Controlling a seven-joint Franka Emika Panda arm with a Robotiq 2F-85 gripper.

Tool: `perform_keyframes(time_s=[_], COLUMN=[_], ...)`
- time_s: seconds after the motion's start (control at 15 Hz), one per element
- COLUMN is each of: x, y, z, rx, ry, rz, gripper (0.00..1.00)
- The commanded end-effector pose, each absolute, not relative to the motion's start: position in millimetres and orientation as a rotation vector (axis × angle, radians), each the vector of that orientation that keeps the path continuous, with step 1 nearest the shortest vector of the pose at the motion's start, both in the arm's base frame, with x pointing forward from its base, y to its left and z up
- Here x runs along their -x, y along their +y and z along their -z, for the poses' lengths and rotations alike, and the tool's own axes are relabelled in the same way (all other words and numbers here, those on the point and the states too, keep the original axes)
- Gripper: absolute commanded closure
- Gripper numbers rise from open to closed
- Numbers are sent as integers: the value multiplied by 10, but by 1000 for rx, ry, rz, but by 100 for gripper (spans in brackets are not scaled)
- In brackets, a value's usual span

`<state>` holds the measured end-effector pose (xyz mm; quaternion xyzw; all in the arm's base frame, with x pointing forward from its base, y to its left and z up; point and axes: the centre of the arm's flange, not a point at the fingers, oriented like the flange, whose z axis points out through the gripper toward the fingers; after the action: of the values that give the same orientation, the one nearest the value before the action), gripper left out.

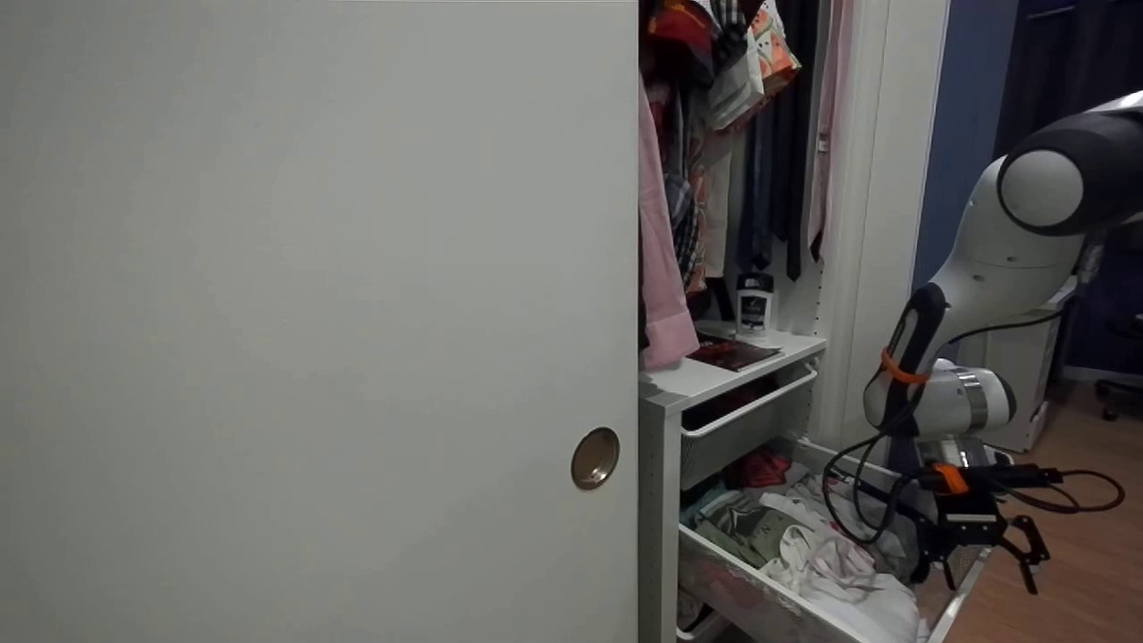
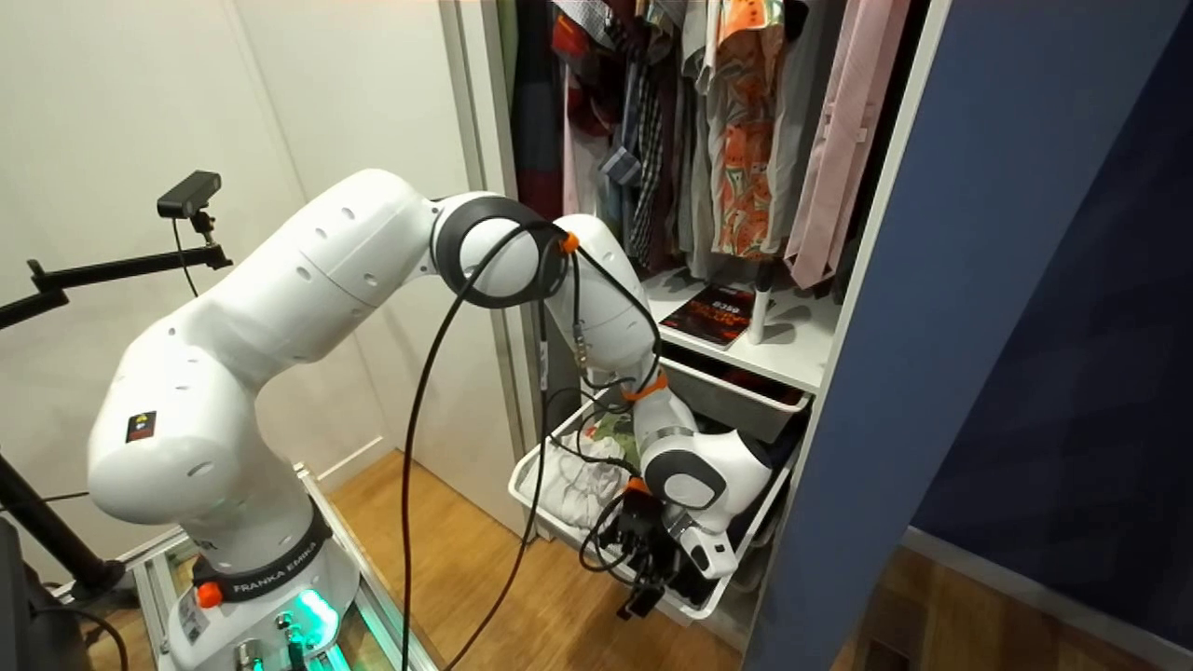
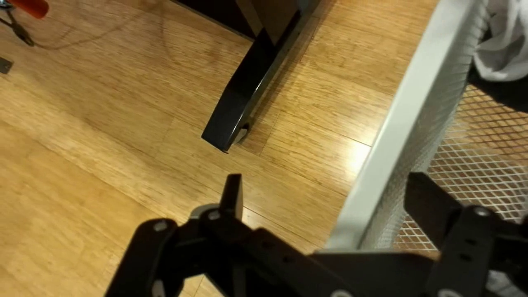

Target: Pull out the second drawer fully

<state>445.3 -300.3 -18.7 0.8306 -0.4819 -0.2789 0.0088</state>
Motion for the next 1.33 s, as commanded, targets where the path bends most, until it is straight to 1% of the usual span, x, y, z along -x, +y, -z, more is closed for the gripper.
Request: perform_keyframes(time_s=[0.0,0.27,0.6,0.87,1.27], x=[-4464,-4648,-4651,-4470,-4134], y=[-2839,-2657,-2465,-2319,-2341], z=[-53,-535,-1304,-1818,-2331], rx=[-2725,-2908,-3082,-3157,-3260], ry=[-1495,-1365,-1074,-826,-483], rz=[815,629,337,84,-279], gripper=[0,0,0,0,0])
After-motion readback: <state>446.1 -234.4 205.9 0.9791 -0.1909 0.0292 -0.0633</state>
